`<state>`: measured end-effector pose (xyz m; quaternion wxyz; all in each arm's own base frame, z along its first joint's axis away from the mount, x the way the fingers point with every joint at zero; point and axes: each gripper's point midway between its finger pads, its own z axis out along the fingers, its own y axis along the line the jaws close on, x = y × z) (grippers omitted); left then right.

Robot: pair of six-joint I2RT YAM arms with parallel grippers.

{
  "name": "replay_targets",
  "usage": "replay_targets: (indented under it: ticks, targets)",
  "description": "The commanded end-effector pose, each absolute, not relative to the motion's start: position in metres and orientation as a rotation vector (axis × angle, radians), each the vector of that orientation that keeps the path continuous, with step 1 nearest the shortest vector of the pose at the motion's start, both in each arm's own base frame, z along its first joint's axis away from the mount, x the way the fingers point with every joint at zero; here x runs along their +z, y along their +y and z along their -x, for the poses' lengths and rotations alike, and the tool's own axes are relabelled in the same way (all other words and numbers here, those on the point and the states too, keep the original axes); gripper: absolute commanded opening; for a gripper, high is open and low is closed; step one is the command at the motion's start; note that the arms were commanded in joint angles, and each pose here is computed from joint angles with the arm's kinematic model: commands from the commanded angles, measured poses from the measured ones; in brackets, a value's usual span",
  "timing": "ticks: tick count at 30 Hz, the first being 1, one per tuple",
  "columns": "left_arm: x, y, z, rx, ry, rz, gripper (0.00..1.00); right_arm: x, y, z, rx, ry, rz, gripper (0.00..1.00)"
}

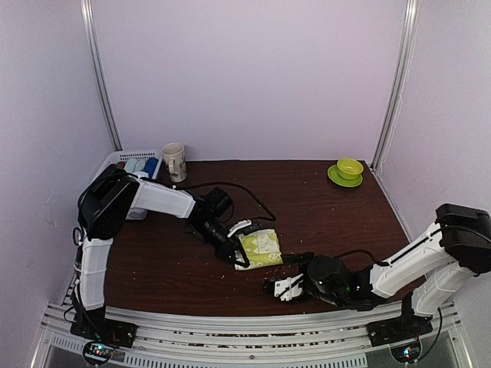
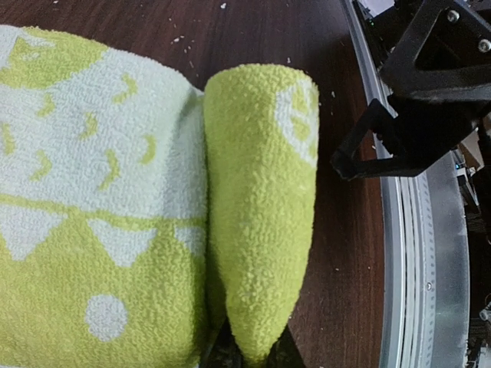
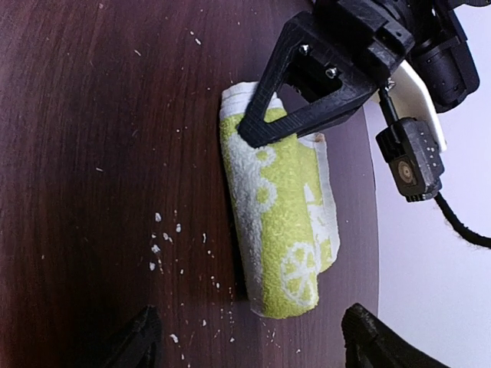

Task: Roll the towels
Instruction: Roll the towel at the center of the board.

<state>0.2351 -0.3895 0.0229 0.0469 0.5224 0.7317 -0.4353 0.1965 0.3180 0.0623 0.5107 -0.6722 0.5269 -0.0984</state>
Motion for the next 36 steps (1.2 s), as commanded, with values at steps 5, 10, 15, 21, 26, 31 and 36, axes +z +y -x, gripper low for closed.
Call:
replay_targets:
  ticks: [5, 10, 15, 21, 26, 31, 36]
  targets:
    - [-0.055, -0.341, -0.223, -1.117, 2.632, -1.564, 0.0, 0.055, 0.342, -0.218, -0.412, 1.199, 1.669, 0.69]
    - [-0.06, -0.339, -0.225, -1.116, 2.662, -1.546, 0.0, 0.039, 0.347, -0.228, -0.472, 1.203, 1.692, 0.6]
    - [-0.062, -0.338, -0.226, -1.118, 2.672, -1.536, 0.0, 0.024, 0.347, -0.237, -0.529, 1.23, 1.711, 0.46]
    - [-0.061, -0.338, -0.225, -1.123, 2.673, -1.539, 0.0, 0.02, 0.346, -0.245, -0.529, 1.278, 1.706, 0.34]
    - [-0.062, -0.337, -0.225, -1.112, 2.676, -1.541, 0.0, 0.022, 0.344, -0.249, -0.538, 1.286, 1.702, 0.36]
    - [-0.064, -0.336, -0.224, -1.114, 2.682, -1.542, 0.0, 0.032, 0.342, -0.251, -0.54, 1.266, 1.661, 0.6]
    - [-0.065, -0.336, -0.222, -1.122, 2.684, -1.546, 0.0, 0.025, 0.343, -0.257, -0.542, 1.284, 1.68, 0.57]
